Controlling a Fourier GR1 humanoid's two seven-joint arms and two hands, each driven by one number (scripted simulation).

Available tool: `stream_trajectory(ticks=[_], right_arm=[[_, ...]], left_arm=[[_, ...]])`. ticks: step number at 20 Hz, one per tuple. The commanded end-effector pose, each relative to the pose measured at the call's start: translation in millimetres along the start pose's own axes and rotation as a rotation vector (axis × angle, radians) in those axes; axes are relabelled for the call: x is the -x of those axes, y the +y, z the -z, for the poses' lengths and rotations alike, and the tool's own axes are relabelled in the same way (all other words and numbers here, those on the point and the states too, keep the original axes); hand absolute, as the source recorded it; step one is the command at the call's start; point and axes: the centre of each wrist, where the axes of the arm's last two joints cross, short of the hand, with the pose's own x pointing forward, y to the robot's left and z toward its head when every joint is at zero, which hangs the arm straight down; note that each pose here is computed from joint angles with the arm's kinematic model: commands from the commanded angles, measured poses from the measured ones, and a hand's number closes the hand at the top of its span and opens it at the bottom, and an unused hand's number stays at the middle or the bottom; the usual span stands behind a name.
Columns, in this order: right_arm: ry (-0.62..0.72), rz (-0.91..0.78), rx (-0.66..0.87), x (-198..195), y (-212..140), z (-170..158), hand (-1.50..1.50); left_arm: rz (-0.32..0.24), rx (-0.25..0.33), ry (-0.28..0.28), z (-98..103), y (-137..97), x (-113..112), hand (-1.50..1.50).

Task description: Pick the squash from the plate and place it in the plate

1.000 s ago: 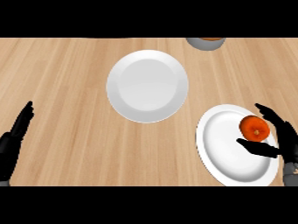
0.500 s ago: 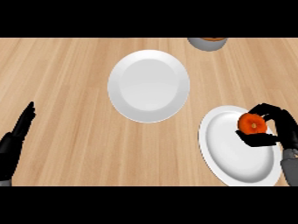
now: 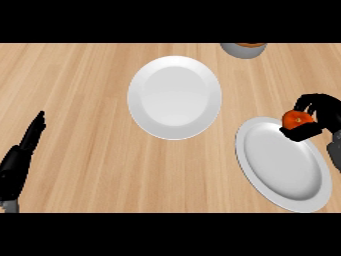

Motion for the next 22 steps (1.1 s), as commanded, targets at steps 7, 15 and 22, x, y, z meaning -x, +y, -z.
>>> stream_trajectory(ticks=[7, 15, 22], right_arm=[[-0.117, -0.035, 0.364, -19.2, -65.0, 11.1, 1.5], [-0.512, 0.137, 0.484, -95.6, -103.0, -10.7, 1.5], [-0.617, 0.198, 0.408, -160.0, -103.8, -57.7, 1.5]], left_arm=[[0.004, -0.027, 0.038, -9.9, 3.6, 17.4, 0.0], [-0.001, -0.025, 0.047, -11.1, 3.5, 20.4, 0.0], [0.022, -0.028, 0.021, -20.4, 23.1, -3.8, 0.0]])
